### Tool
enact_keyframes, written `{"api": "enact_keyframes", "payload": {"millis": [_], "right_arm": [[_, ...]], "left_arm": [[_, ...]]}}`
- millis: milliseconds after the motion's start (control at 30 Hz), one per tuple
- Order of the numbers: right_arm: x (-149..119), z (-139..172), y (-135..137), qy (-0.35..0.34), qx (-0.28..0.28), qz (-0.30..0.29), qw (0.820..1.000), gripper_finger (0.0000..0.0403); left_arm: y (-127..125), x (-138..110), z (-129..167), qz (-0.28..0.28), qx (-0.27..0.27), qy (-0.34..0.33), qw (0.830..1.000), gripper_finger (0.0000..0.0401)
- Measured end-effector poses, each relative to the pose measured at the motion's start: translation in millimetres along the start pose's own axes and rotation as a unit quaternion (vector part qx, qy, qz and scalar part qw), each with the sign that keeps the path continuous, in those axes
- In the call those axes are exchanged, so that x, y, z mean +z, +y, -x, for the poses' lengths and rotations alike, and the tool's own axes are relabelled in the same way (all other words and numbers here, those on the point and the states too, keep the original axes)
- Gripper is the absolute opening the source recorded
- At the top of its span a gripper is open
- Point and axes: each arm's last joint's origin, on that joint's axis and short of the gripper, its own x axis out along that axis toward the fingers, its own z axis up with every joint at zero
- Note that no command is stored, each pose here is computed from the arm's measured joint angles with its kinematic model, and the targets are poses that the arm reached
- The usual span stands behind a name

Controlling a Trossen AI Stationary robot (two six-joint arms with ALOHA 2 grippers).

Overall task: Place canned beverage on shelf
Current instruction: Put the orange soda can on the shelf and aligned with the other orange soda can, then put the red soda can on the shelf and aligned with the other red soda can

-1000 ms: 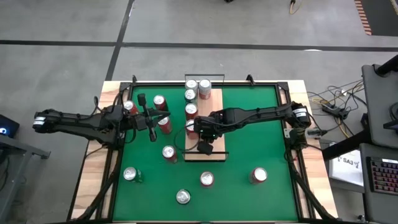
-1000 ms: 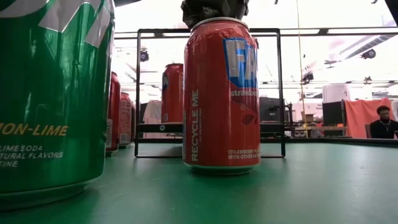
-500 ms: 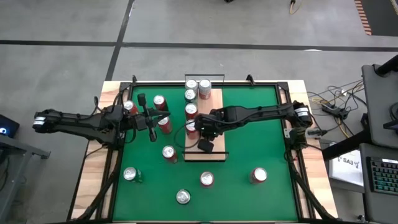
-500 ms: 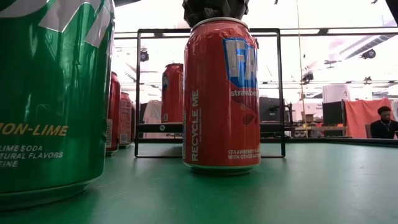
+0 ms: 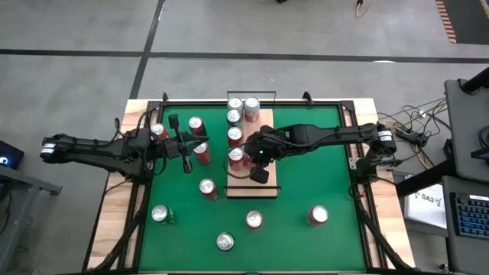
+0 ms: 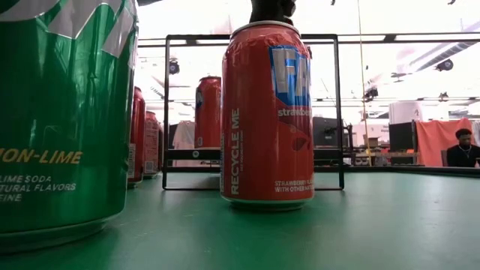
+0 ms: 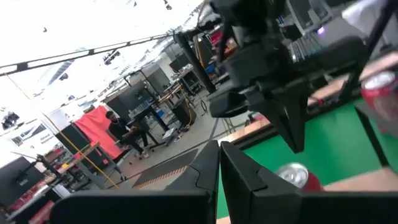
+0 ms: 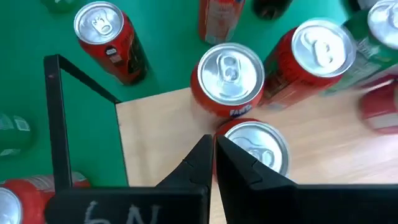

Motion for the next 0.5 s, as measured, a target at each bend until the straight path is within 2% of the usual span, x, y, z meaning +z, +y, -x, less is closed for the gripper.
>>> {"api": "enact_keyframes", "payload": {"millis": [233, 500], "right_arm": [[-6, 32, 6, -0.025, -0.008, 0.03, 0.999, 0.0009], [-26, 81, 5, -0.028, -0.013, -0.019, 0.999, 0.0009]], "left_arm": [[3, 5, 0, 0.041, 0.003, -0.005, 0.999, 0.0], [3, 5, 0, 0.072, 0.003, -0.005, 0.997, 0.0]]}}
